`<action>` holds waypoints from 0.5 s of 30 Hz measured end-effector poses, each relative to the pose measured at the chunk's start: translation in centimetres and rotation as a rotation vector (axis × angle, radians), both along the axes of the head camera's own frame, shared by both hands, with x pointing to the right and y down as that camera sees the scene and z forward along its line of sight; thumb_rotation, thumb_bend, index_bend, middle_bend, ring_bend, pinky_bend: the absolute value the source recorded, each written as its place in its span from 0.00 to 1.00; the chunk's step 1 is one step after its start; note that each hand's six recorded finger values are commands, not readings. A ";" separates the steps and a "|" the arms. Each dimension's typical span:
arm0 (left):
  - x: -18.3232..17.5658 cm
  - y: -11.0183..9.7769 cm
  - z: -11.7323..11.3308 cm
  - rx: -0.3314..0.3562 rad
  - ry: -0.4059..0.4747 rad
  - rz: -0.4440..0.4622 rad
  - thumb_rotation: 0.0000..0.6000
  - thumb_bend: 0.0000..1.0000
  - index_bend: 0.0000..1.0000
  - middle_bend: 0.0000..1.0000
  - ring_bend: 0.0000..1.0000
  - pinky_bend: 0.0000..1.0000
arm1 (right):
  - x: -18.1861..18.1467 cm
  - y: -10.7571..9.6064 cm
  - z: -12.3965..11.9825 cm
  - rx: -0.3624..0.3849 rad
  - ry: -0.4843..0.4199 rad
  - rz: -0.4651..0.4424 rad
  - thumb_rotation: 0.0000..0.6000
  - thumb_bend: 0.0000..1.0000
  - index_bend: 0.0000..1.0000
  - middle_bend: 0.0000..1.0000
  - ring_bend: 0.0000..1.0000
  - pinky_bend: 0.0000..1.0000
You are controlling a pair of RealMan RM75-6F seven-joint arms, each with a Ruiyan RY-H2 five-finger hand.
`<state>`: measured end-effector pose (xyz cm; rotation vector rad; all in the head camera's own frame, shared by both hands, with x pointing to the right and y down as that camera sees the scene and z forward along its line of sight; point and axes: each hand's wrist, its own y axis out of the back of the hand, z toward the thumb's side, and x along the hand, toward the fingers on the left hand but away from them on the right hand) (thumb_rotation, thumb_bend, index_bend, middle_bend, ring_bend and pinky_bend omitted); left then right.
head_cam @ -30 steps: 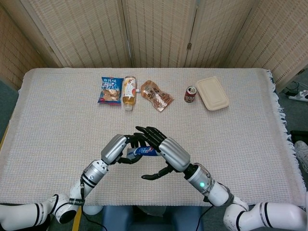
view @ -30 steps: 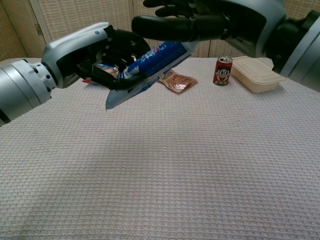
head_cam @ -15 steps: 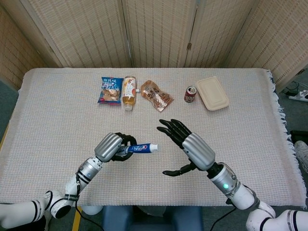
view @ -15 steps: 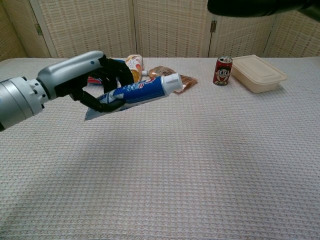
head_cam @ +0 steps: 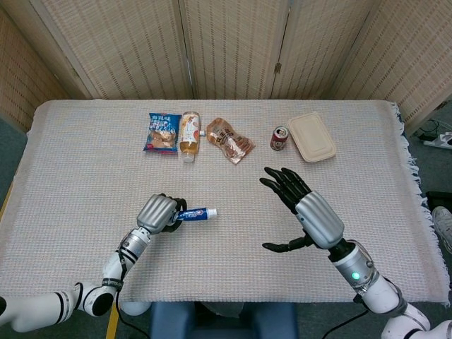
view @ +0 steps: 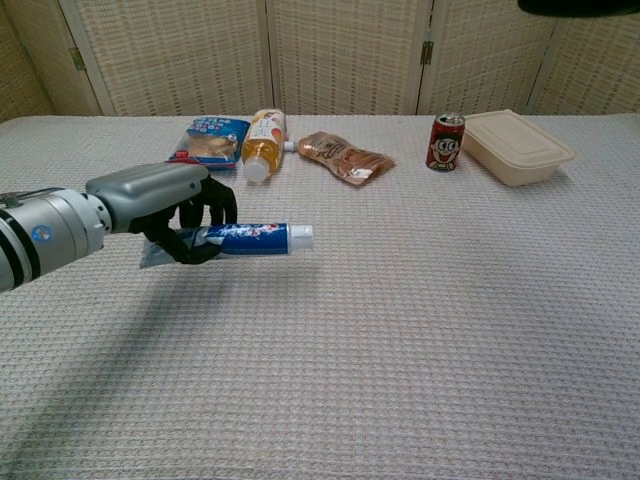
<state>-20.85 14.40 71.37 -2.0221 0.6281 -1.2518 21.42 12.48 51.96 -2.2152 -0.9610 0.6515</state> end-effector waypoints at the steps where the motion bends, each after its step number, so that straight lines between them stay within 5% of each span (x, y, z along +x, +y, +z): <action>1: 0.0 0.0 0.3 -0.004 -0.014 -0.011 1.00 0.71 0.62 0.70 0.55 0.48 | 0.2 0.0 0.0 0.001 0.003 0.002 0.48 0.04 0.00 0.00 0.00 0.00; 7: -0.5 0.1 1.5 -0.027 -0.096 -0.083 1.00 0.53 0.53 0.66 0.52 0.50 | 0.9 0.1 -0.1 0.004 0.017 0.011 0.48 0.04 0.00 0.00 0.00 0.00; 10: -1.0 0.1 1.8 -0.048 -0.128 -0.121 1.00 0.35 0.32 0.54 0.42 0.42 | 1.2 0.2 -0.1 0.005 0.021 0.017 0.48 0.04 0.00 0.00 0.00 0.00; 15: -1.6 0.4 1.8 -0.104 -0.146 -0.187 1.00 0.27 0.04 0.32 0.22 0.27 | 1.6 0.2 -0.1 0.001 0.031 0.025 0.48 0.04 0.00 0.00 0.00 0.00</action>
